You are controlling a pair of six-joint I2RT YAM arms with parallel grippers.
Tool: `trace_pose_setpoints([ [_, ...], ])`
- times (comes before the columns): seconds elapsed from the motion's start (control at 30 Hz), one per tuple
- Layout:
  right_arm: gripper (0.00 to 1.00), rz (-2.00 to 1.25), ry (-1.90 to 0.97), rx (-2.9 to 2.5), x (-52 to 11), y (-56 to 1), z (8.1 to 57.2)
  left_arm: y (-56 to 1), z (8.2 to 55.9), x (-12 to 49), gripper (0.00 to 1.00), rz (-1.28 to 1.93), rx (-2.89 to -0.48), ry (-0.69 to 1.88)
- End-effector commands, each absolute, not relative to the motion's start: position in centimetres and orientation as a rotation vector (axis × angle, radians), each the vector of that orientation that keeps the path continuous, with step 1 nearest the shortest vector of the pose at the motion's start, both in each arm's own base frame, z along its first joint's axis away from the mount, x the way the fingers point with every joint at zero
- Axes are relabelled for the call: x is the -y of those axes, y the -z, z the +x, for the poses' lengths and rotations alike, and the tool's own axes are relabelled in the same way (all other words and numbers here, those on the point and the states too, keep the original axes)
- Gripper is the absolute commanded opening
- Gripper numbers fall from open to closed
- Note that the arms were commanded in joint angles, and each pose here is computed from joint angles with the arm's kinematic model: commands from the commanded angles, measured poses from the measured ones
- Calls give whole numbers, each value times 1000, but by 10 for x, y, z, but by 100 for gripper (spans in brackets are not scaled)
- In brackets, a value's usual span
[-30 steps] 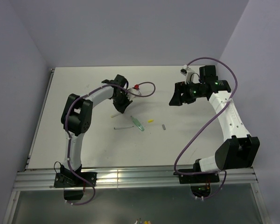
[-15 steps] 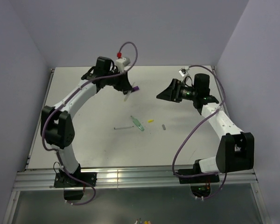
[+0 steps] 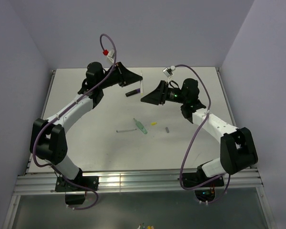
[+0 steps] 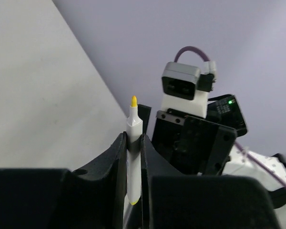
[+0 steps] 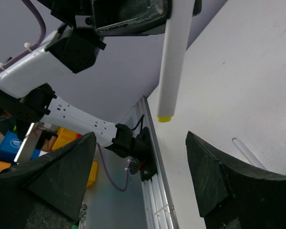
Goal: Insert the pens into the pen caps
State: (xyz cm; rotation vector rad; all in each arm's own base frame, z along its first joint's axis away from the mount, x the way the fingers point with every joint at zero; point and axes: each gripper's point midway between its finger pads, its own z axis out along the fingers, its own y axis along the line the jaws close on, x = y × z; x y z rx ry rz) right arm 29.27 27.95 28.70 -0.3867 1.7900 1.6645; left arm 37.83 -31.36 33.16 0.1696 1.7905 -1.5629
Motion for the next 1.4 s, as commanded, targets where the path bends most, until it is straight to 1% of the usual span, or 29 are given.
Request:
trace_pose_setpoints([
  [0.0,83,-379,-1722,-1690,-286,-311,295,-367,369,317,0,97,-1676,1725],
  [0.1,81,-329,-1753,-1727,-289,-306,302,-365,368,319,0,93,-1668,1736],
  [0.13,78,-300,-1767,-1736,-290,-305,307,-364,367,320,0,80,-1670,1746],
  [0.2,76,-296,-1771,-1729,-290,-307,308,-362,367,321,0,70,-1676,1751],
  [0.23,72,-285,-1786,-1723,-291,-310,309,-360,367,322,0,65,-1681,1750],
  [0.37,62,-277,-1809,-1693,-290,-317,308,-357,368,324,0,54,-1693,1759],
  [0.4,58,-282,-1814,-1687,-290,-319,306,-356,369,325,0,53,-1696,1759],
  [0.47,55,-286,-1826,-1680,-290,-322,304,-355,368,328,0,56,-1696,1766],
  [0.5,52,-289,-1828,-1677,-290,-323,304,-354,369,329,0,58,-1697,1766],
  [0.77,43,-282,-1833,-1679,-289,-323,302,-346,363,336,0,71,-1721,1780],
  [0.83,37,-286,-1834,-1678,-289,-324,302,-346,361,337,0,73,-1722,1787],
  [0.87,29,-289,-1832,-1676,-289,-324,302,-344,360,337,0,71,-1725,1787],
  [0.93,21,-286,-1833,-1681,-289,-323,302,-344,359,337,0,71,-1726,1789],
  [0.97,10,-285,-1833,-1682,-289,-322,302,-342,358,337,0,68,-1731,1791],
  [1.07,0,-277,-1829,-1684,-287,-321,303,-343,356,338,0,74,-1729,1798],
  [1.1,0,-272,-1826,-1685,-285,-321,304,-343,355,338,0,77,-1727,1798],
  [1.2,0,-272,-1802,-1669,-279,-324,305,-340,352,337,22,102,-1737,1793],
  [1.23,0,-267,-1794,-1671,-276,-323,306,-340,353,336,37,110,-1740,1781],
  [1.27,0,-259,-1782,-1676,-273,-321,307,-340,354,336,42,137,-1751,1749],
  [1.3,0,-273,-1760,-1665,-270,-323,306,-342,355,334,51,157,-1749,1731],
  [1.33,0,-250,-1742,-1687,-264,-319,309,-344,362,327,65,164,-1747,1699],
  [1.37,0,-244,-1723,-1699,-260,-314,308,-354,368,321,71,225,-1703,1634],
])
